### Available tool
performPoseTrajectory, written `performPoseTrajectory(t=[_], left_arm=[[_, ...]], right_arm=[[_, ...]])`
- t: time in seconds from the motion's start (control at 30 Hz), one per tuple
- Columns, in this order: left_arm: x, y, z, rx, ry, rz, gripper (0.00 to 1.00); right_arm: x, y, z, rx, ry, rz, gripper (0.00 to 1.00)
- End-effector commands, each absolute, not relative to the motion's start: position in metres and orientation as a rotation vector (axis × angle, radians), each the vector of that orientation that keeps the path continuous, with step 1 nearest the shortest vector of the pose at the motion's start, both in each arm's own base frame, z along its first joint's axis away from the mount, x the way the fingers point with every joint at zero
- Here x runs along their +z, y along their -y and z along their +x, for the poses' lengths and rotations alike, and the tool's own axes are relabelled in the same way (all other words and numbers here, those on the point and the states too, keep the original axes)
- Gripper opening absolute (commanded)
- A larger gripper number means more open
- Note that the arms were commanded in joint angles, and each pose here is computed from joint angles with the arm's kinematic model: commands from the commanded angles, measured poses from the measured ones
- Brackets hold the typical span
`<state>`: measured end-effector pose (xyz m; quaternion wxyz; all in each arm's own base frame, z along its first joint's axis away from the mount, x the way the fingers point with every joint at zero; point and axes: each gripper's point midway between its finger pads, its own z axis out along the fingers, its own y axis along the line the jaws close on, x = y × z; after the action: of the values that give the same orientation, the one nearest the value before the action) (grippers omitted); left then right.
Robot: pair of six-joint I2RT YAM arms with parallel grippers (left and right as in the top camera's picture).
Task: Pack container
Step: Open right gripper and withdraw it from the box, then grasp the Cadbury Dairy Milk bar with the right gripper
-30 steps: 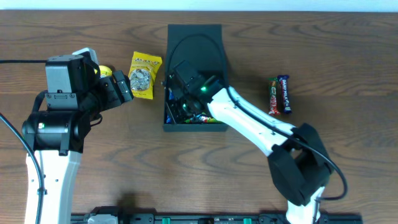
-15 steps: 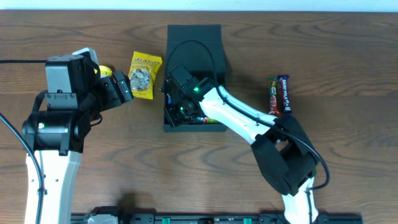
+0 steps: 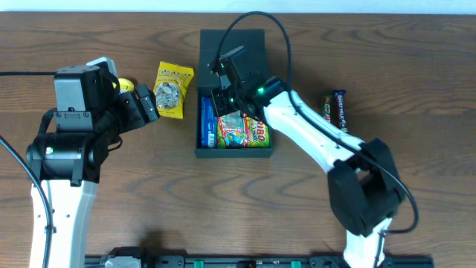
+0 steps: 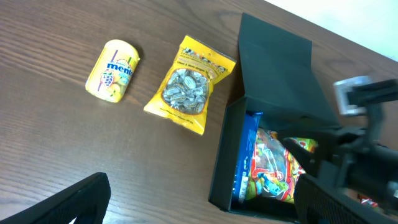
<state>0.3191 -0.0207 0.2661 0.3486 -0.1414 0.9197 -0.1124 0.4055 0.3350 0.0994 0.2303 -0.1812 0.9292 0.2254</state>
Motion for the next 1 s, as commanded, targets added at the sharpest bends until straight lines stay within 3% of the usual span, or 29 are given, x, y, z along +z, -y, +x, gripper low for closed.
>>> performPoseTrajectory(t=[0.0,0.2,0.47,0.53,0.7,0.77,0.83,0.97], left_arm=[[0.270,0.018,0.319,-0.285,-2.371,-0.379,0.95],[0.270,0.018,0.319,-0.284,-2.371,-0.379,0.95],[0.268,0.018,0.317,-0.283,-2.382,-0.382,0.95],[0.267,0.018,0.316,-0.282,-2.389,-0.383,0.95],[0.263,0.018,0.311,-0.279,-2.411,-0.388,0.95],[0.262,0.018,0.310,-0.278,-2.417,-0.389,0.95],[0.262,0.018,0.310,-0.278,-2.417,-0.389,0.95],[0.263,0.018,0.312,-0.278,-2.410,-0.388,0.95]], right_arm=[[0.073,-0.337,0.407,0.584,-2.589,-0.511,0.01],[0.041,-0.347,0.405,0.586,-2.618,-0.537,0.01],[0.041,-0.346,0.407,0.588,-2.617,-0.531,0.01],[0.051,-0.342,0.410,0.599,-2.613,-0.519,0.01],[0.135,-0.286,0.443,0.492,-2.522,-0.394,0.02],[0.174,-0.222,0.463,0.331,-2.474,-0.226,0.25],[0.177,-0.170,0.469,0.178,-2.499,-0.137,0.43],[0.136,-0.097,0.457,-0.075,-2.664,-0.070,0.49]])
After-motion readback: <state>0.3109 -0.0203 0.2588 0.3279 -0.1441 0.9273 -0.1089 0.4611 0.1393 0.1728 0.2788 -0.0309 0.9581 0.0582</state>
